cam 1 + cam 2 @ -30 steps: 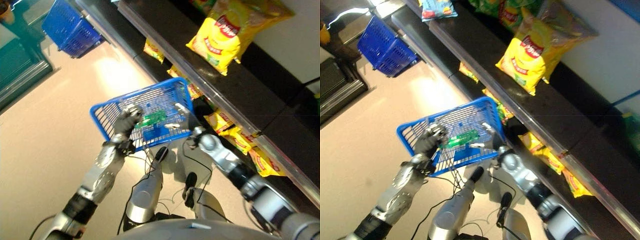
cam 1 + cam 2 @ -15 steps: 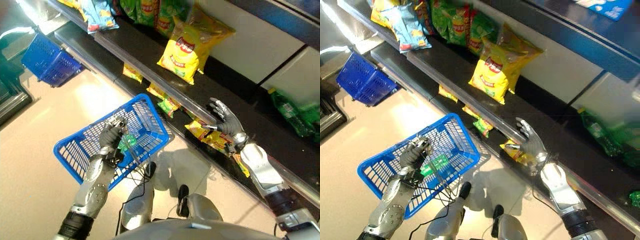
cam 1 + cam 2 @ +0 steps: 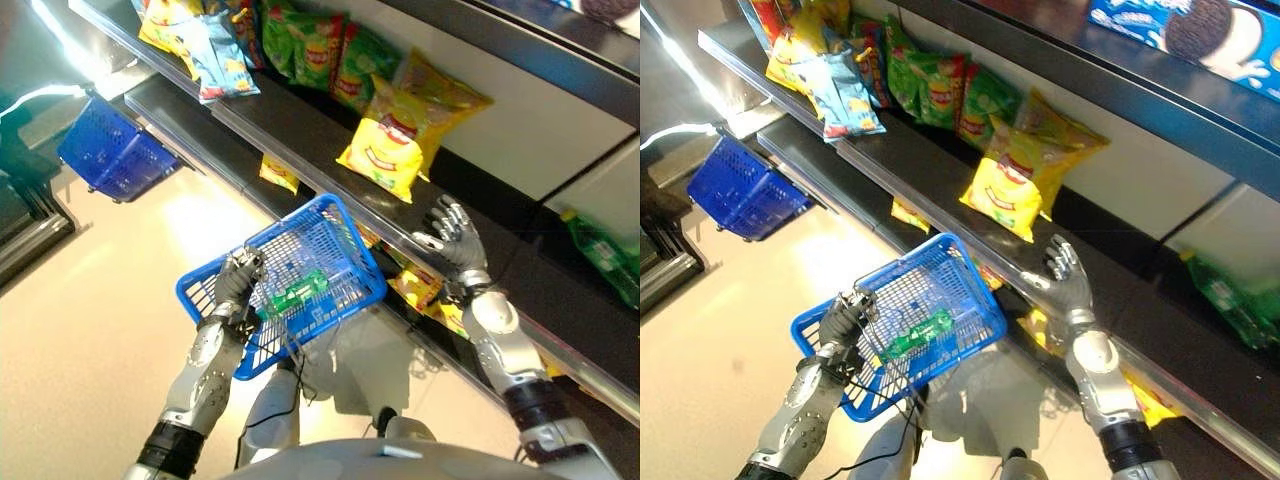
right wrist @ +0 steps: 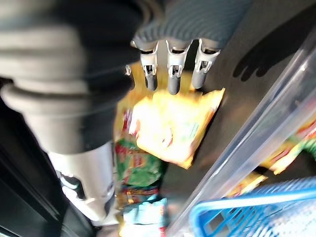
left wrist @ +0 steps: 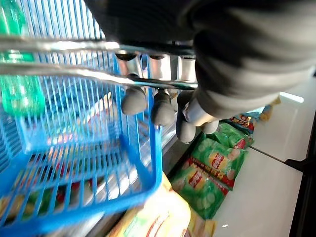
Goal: Pick up the snacks into the basket
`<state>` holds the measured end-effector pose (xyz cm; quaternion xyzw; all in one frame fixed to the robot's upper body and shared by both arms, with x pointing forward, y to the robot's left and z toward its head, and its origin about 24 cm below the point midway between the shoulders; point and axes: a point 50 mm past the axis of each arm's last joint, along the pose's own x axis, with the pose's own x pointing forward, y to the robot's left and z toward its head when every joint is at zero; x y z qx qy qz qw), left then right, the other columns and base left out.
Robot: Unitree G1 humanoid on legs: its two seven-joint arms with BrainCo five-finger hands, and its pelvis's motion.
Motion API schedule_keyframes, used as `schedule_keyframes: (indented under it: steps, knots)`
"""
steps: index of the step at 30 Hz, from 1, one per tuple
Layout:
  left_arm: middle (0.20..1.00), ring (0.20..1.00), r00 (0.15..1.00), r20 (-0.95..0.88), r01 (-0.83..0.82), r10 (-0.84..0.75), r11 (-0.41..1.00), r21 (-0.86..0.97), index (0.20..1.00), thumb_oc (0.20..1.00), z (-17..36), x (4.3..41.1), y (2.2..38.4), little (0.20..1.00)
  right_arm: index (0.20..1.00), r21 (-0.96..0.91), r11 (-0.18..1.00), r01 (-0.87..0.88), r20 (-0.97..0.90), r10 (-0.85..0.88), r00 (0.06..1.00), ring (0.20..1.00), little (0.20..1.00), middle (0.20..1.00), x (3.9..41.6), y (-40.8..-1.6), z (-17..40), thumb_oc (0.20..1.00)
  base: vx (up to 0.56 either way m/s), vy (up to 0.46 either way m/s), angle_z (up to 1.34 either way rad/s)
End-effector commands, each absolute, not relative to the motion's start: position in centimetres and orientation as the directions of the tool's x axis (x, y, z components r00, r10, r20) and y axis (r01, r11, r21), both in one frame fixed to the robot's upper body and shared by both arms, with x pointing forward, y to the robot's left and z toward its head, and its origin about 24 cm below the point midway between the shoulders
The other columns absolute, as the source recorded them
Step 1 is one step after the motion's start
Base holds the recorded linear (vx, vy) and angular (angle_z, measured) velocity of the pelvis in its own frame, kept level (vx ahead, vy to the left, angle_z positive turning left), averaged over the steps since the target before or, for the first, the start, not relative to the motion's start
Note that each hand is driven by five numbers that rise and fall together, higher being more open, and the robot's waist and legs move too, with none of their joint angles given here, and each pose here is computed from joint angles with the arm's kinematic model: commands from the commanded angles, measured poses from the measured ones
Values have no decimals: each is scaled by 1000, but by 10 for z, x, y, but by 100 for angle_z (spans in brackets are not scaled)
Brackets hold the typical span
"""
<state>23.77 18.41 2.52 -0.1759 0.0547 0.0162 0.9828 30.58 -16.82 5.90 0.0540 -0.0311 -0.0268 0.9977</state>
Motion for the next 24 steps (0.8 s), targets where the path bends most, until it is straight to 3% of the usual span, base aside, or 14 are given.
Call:
schedule_keyframes:
  steps: [1, 2, 6, 11, 18, 24]
  knots:
    - [200, 200, 913, 408, 117, 1, 957, -264, 200, 200, 130, 249, 188, 200, 1000, 197, 974, 116, 124, -142, 982, 1000, 1000, 1000, 326, -168, 81, 1000, 115, 235, -27]
    - [200, 200, 903, 430, 142, -16, 954, -263, 200, 200, 136, 251, 184, 200, 1000, 200, 960, 195, 121, -221, 968, 1000, 1000, 1000, 341, -177, 90, 1000, 126, 278, -24]
    - [200, 200, 893, 449, 157, -28, 955, -251, 200, 200, 141, 250, 183, 200, 1000, 187, 950, 249, 76, -267, 961, 1000, 1000, 1000, 355, -183, 91, 1000, 70, 79, -1]
    - [200, 200, 893, 449, 168, -28, 946, -276, 200, 200, 140, 245, 182, 200, 1000, 188, 875, 446, -43, -446, 894, 1000, 1000, 1000, 372, -223, 92, 1000, 52, 20, -1]
    - [200, 200, 892, 452, 178, -28, 940, -292, 200, 200, 141, 245, 178, 200, 1000, 187, 828, 528, -86, -522, 849, 1000, 1000, 1000, 382, -241, 103, 1000, 37, -15, -11]
    - [200, 200, 893, 450, 121, 18, 953, -278, 200, 200, 140, 247, 185, 200, 1000, 175, 891, 419, 20, -428, 903, 1000, 1000, 1000, 363, -220, 91, 1000, 34, -30, -2]
